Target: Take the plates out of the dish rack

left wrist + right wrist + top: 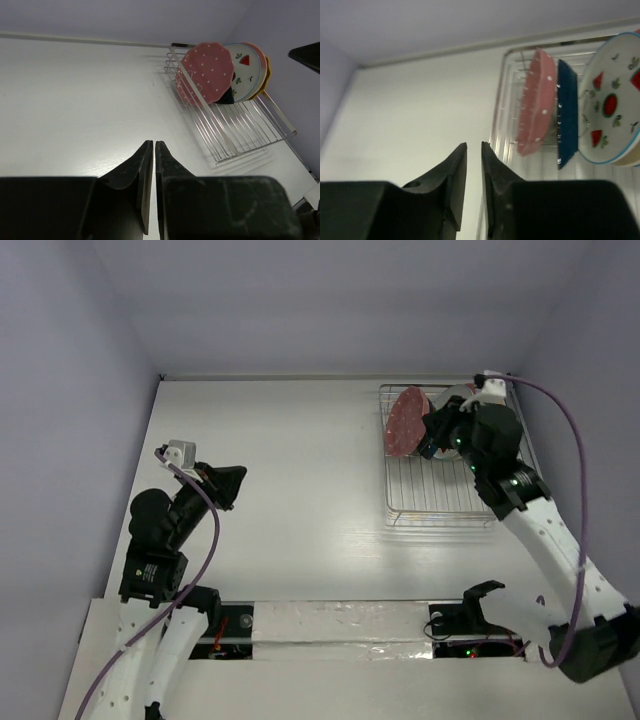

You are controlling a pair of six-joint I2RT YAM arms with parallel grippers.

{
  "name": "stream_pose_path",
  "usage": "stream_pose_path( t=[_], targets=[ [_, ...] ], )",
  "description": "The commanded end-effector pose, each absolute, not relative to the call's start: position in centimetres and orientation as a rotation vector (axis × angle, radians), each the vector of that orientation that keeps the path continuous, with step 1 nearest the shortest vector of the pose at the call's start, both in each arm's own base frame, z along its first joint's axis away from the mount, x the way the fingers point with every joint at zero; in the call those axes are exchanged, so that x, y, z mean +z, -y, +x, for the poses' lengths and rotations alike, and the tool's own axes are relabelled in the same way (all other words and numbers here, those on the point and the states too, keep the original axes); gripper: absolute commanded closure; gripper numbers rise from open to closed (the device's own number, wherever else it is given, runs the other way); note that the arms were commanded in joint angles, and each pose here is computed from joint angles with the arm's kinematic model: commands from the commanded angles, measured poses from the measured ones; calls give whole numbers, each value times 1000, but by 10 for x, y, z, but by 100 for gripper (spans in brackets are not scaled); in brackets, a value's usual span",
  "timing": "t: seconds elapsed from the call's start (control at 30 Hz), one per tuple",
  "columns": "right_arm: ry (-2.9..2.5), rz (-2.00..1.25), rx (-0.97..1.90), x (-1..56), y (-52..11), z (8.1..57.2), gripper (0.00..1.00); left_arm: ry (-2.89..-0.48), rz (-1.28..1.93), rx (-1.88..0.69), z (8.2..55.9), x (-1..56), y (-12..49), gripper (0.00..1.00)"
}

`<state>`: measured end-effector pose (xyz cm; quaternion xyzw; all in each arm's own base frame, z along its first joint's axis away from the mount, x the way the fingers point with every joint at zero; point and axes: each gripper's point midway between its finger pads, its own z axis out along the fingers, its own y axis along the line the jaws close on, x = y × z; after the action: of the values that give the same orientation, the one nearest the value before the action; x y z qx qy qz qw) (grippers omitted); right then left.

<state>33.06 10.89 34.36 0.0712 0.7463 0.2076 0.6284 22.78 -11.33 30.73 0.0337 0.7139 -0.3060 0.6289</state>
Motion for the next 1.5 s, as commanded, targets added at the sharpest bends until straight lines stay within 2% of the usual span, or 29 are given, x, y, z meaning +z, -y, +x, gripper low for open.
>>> stream_pose_path(
  t=[0.0, 0.07, 0.1, 0.2, 0.37, 0.5, 0.57, 0.93, 1.17, 1.3, 1.47],
  targets=[
    [-1763, 232, 207, 332, -89, 360, 72, -1626, 60, -682, 228, 305, 110, 95],
    [-1762, 245, 142, 334, -84, 373, 55, -1628, 47, -684, 228, 303, 109, 90],
    [-1809, 254, 71, 318, -81, 386, 44, -1631, 45, -685, 228, 301, 109, 87],
    [-1846, 275, -46, 315, -74, 408, 41, -1637, 51, -693, 227, 299, 111, 80],
    [-1959, 261, -241, 281, -69, 441, 41, -1654, 47, -693, 226, 295, 113, 74],
    [-1993, 233, -292, 272, -72, 456, 41, -1646, 36, -684, 225, 297, 110, 60],
    [-2005, 230, -332, 269, -71, 465, 42, -1641, 34, -681, 224, 298, 109, 58],
    [-2095, 180, -493, 232, -70, 492, 56, -1632, 36, -682, 222, 300, 109, 54],
    [-2099, 170, -549, 230, -65, 492, 68, -1631, 46, -691, 221, 300, 112, 52],
    [-2090, 179, -583, 239, -59, 489, 86, -1629, 47, -690, 221, 301, 111, 51],
    [-2015, 151, -578, 273, -68, 484, 94, -1625, 48, -691, 220, 302, 111, 51]
  ],
)
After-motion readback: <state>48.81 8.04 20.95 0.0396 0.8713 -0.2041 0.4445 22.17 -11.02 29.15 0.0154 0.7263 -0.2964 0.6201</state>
